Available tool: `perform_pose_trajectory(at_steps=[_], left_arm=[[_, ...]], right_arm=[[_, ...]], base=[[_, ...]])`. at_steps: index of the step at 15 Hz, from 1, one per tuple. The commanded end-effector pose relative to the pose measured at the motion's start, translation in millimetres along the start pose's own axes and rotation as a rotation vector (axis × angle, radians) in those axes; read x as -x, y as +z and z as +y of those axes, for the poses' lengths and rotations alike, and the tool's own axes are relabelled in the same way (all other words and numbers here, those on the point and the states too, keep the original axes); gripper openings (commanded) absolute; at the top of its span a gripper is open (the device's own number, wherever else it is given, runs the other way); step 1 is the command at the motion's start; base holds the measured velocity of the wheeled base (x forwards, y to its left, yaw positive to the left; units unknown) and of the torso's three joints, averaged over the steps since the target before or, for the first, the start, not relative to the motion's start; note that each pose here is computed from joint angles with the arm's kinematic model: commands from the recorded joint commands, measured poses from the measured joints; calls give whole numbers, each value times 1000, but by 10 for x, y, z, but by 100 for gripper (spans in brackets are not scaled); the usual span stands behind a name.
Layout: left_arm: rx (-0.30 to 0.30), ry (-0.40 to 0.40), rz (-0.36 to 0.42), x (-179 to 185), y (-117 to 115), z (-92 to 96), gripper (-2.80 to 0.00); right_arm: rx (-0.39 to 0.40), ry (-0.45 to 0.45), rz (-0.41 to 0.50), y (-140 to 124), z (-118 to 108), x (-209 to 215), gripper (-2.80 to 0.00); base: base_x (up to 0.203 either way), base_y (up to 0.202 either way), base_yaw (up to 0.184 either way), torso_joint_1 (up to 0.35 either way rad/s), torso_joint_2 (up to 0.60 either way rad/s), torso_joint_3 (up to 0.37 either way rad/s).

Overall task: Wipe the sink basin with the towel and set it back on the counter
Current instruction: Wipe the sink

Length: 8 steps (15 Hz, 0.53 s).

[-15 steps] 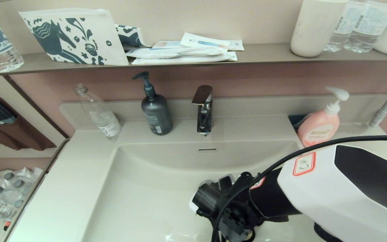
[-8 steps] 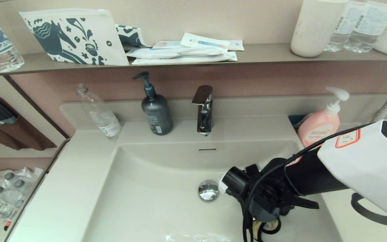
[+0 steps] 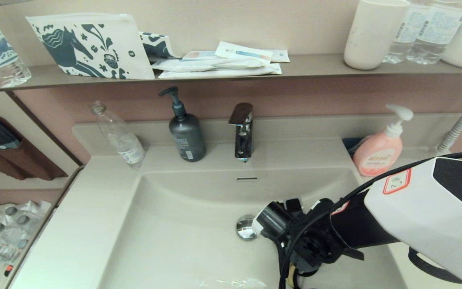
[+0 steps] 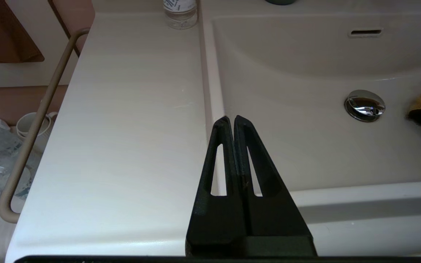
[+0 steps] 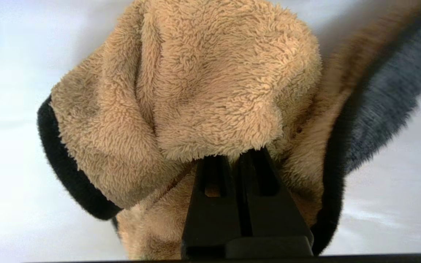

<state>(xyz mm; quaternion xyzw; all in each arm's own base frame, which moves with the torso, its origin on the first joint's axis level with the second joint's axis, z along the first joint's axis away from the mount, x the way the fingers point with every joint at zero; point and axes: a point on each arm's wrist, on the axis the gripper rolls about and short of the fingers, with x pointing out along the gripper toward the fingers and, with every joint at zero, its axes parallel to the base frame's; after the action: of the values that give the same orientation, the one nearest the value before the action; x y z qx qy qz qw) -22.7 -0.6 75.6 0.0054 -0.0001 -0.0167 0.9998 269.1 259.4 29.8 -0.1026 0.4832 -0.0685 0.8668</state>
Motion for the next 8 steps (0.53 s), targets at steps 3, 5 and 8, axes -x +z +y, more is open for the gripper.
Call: perform_pose_trajectory(at_steps=[3, 5, 8], left_arm=[[0, 0, 0, 0, 0, 0, -280], [0, 0, 0, 0, 0, 0, -280], [0, 0, 0, 0, 0, 0, -280]], right_arm=[[-17, 121, -32, 39, 360, 171, -280], [-10, 182, -50, 42, 554, 297, -280], [-35, 250, -65, 73, 873, 375, -280]], base=[[0, 0, 0, 0, 0, 0], [0, 0, 0, 0, 0, 0], [0, 0, 0, 0, 0, 0]])
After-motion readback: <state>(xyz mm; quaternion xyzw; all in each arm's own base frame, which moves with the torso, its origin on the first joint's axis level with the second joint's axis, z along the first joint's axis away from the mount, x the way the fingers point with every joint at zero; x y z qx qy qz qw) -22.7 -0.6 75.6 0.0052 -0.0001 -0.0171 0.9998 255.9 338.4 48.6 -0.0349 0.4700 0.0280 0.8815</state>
